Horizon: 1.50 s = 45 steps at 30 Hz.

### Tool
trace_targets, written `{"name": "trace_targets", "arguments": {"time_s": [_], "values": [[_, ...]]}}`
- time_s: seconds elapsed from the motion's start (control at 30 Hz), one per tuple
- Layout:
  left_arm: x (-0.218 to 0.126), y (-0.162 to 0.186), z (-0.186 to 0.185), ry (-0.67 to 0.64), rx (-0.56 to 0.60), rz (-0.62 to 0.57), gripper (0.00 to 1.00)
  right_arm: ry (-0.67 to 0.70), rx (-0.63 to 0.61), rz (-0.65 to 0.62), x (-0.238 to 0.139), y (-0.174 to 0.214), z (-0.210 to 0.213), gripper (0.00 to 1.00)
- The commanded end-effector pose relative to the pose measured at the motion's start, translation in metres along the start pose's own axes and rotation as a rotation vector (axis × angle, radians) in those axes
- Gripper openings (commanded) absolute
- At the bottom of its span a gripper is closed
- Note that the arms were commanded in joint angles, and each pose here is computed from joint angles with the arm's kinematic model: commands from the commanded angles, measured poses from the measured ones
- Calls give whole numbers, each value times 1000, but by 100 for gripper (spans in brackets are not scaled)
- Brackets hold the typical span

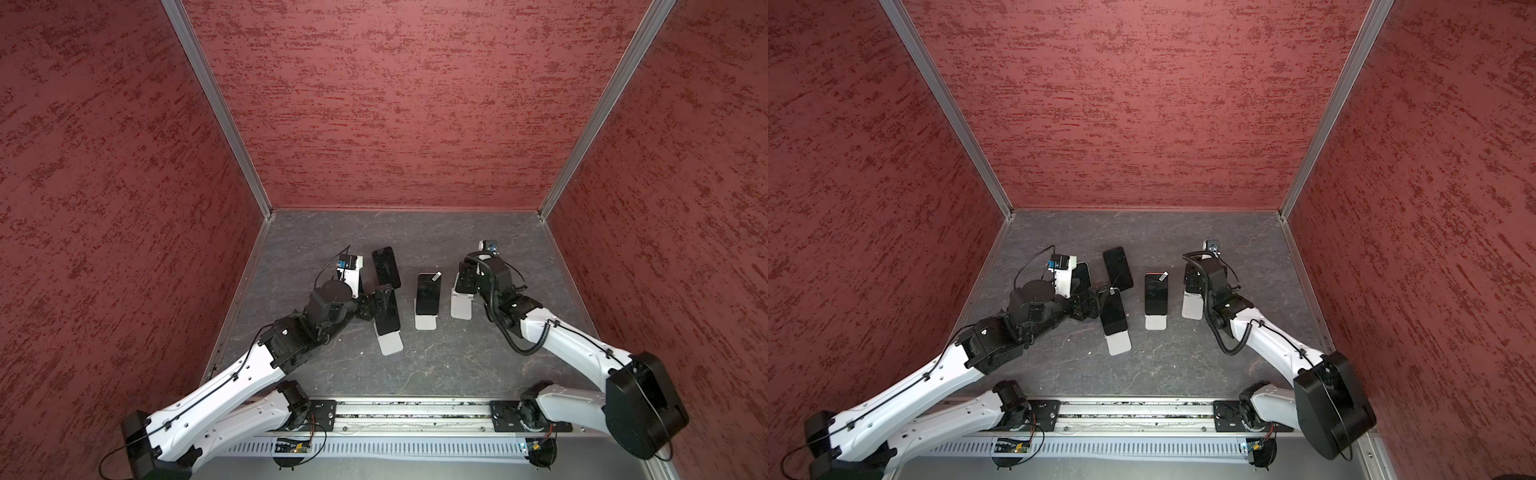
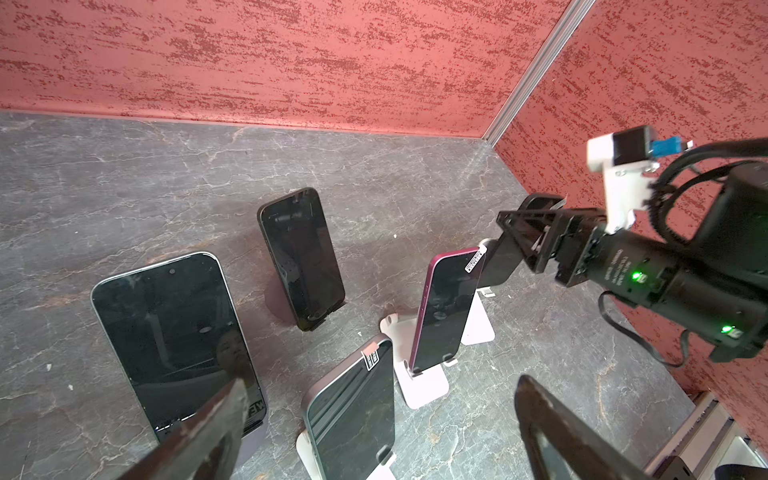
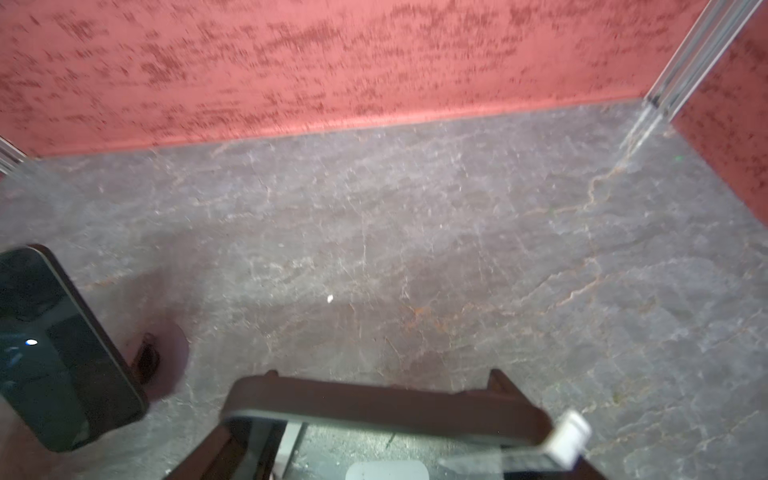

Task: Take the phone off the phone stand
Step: 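Carry the held phone with the right gripper toward the far corner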

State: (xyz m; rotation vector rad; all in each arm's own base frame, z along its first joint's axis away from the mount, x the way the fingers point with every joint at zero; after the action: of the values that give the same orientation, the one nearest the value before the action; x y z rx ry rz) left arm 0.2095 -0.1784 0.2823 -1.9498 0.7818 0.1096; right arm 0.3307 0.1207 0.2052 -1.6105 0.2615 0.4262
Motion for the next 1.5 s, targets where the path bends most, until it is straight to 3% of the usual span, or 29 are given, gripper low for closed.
{"name": "trace_targets", "arguments": {"time_s": [0.0, 0.3, 0.6, 0.93, 1.47], "values": [[-1, 0, -5, 37, 19, -8, 99, 4, 14, -103, -18, -40, -2, 54], [3, -1, -11, 68, 28, -7, 100, 75, -18, -155, -42, -64, -18, 53], [8, -2, -16, 78, 41, 0, 100, 130, -12, -140, -59, -60, -37, 53], [12, 0, -19, 88, 45, 11, 100, 225, 8, -91, -63, -34, -71, 53], [9, 0, -16, 79, 45, 0, 100, 212, 100, 32, -16, 33, -102, 54]]}}
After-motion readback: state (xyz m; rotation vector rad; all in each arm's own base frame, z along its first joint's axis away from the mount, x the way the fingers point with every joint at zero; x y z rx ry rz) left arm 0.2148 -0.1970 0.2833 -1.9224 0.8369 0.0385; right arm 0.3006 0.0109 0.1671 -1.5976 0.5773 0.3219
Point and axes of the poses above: each gripper's point midway between its finger pads, its own x axis out along the fingers, its own z axis along the line the jaws close on, y = z × x, the point moved 4 cm from there along -x, back along the fingers, and after that the axes turned 13 degrees about -x, right-handed, at the moved point
